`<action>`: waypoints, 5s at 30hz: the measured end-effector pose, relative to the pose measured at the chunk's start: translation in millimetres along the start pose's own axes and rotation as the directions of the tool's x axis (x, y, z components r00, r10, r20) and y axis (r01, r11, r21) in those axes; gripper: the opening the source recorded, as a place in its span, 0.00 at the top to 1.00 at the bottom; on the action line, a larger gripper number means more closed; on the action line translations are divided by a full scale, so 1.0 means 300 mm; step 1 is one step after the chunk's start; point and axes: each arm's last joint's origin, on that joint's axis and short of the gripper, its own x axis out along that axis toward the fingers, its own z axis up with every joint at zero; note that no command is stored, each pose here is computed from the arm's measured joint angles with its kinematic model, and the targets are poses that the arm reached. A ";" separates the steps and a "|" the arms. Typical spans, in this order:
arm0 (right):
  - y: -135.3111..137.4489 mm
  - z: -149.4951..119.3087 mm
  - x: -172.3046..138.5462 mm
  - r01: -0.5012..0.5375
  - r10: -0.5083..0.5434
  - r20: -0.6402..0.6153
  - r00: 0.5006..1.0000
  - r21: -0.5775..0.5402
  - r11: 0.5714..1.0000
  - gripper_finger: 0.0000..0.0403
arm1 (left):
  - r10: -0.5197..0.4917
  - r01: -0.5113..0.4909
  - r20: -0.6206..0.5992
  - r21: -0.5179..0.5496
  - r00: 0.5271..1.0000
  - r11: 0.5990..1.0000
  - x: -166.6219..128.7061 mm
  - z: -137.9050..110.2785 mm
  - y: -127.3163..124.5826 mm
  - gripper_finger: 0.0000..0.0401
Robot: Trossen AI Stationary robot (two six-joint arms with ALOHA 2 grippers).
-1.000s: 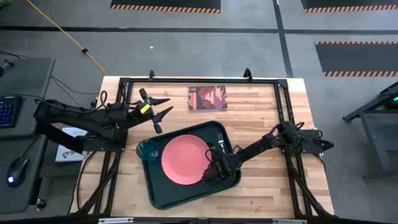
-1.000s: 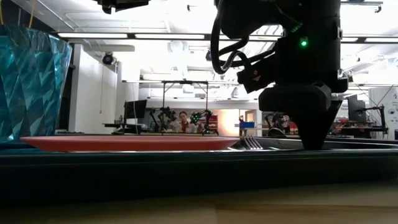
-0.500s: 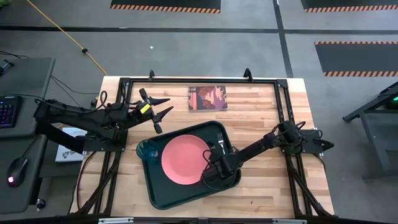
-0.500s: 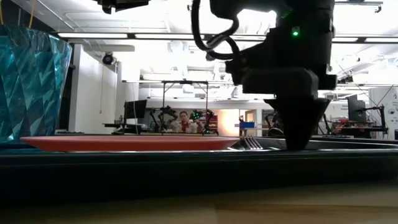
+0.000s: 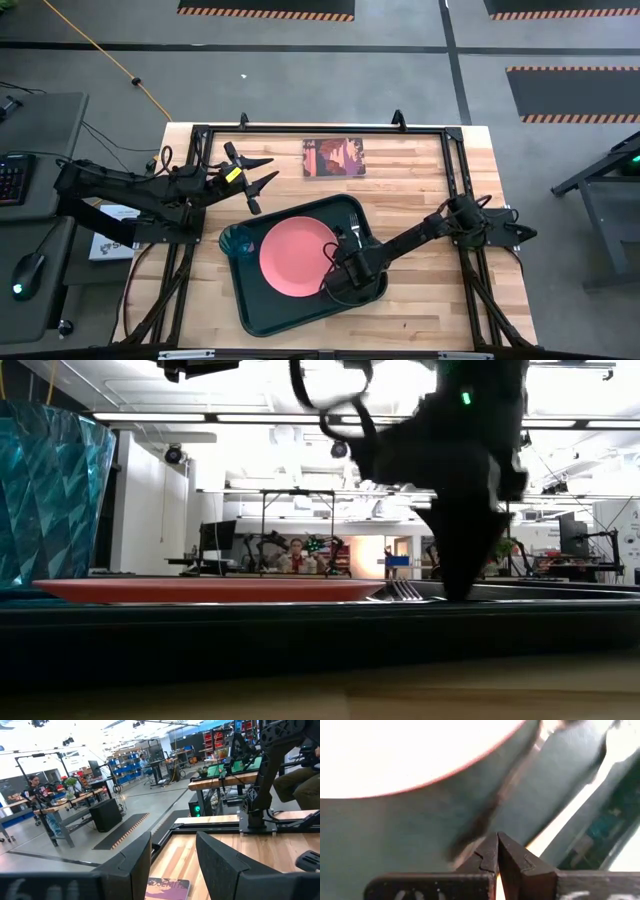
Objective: Pick and place plate/cup/fork/spoon on tray
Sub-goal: Put the black spoon on the black serving tray to the left of the orange fork, then return to Home Position
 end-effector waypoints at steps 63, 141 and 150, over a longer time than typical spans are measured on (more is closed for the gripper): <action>0.040 0.035 0.038 0.072 -0.055 0.084 0.995 -0.215 0.974 1.00 | 0.000 0.000 -0.002 0.001 1.000 1.000 0.000 0.000 0.000 0.64; -0.614 -0.173 -0.116 -0.271 0.359 0.639 0.680 -0.235 0.933 1.00 | -0.356 0.385 0.157 -0.236 0.921 0.892 -0.294 -0.415 0.005 1.00; -0.614 -0.173 -0.117 -0.272 0.360 0.640 0.679 -0.236 0.933 1.00 | -0.410 0.432 0.137 -0.263 0.902 0.863 -0.296 -0.425 -0.003 1.00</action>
